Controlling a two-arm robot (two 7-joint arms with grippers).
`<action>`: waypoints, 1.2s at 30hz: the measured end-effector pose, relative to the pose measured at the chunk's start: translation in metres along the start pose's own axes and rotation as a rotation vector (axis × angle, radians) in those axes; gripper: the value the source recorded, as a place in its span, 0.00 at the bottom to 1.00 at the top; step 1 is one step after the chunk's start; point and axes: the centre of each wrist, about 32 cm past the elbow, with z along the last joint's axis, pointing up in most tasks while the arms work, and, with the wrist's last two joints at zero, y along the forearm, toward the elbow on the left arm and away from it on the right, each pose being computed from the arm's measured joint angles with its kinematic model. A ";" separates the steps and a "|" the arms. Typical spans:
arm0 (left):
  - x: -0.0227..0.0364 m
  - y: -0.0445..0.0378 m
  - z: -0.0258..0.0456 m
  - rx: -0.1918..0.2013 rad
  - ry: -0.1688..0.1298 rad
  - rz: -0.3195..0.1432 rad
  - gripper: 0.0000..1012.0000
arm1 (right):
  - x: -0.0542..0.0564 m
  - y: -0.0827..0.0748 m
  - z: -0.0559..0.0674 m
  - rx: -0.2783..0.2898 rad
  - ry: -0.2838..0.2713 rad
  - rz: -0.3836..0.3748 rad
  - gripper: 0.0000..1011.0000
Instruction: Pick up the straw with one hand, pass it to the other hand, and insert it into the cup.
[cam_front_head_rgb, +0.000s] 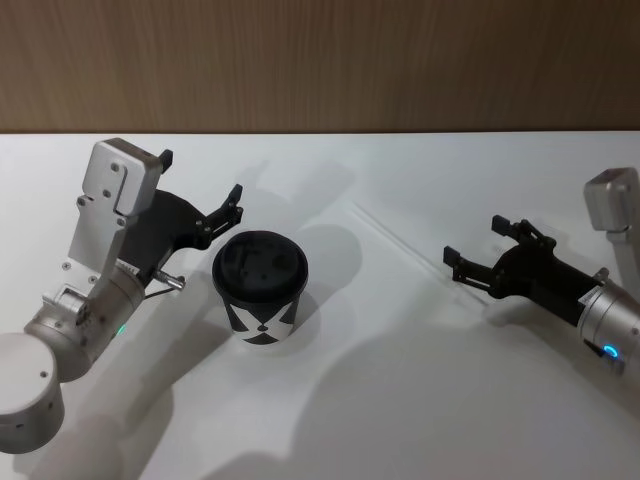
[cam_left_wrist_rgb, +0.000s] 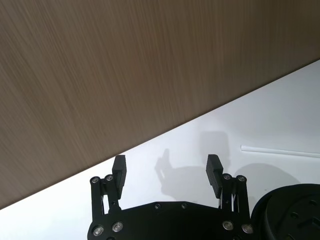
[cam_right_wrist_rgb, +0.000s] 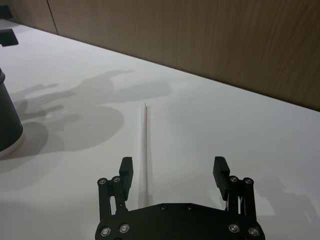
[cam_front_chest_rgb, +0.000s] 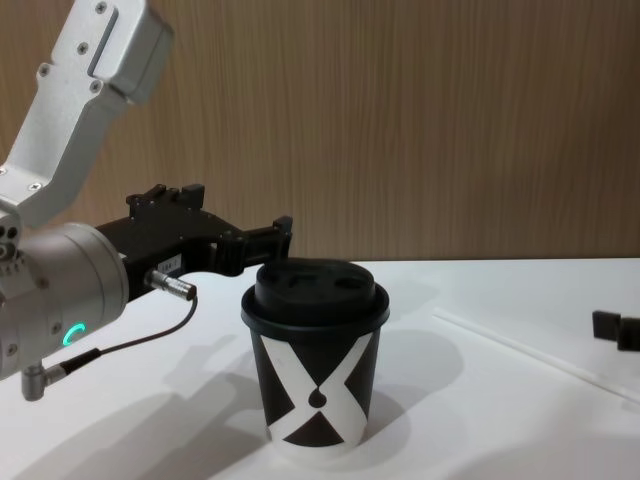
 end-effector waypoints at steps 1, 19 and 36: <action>0.0000 0.0000 0.0000 0.000 0.000 0.000 0.99 | -0.001 0.000 0.000 -0.003 -0.002 0.001 0.99; 0.0000 0.0000 0.0000 0.000 0.000 0.000 0.99 | -0.009 0.006 -0.006 -0.073 -0.085 0.020 0.99; 0.0000 0.0000 0.0000 0.000 0.000 0.000 0.99 | -0.010 0.010 -0.008 -0.104 -0.089 0.040 0.97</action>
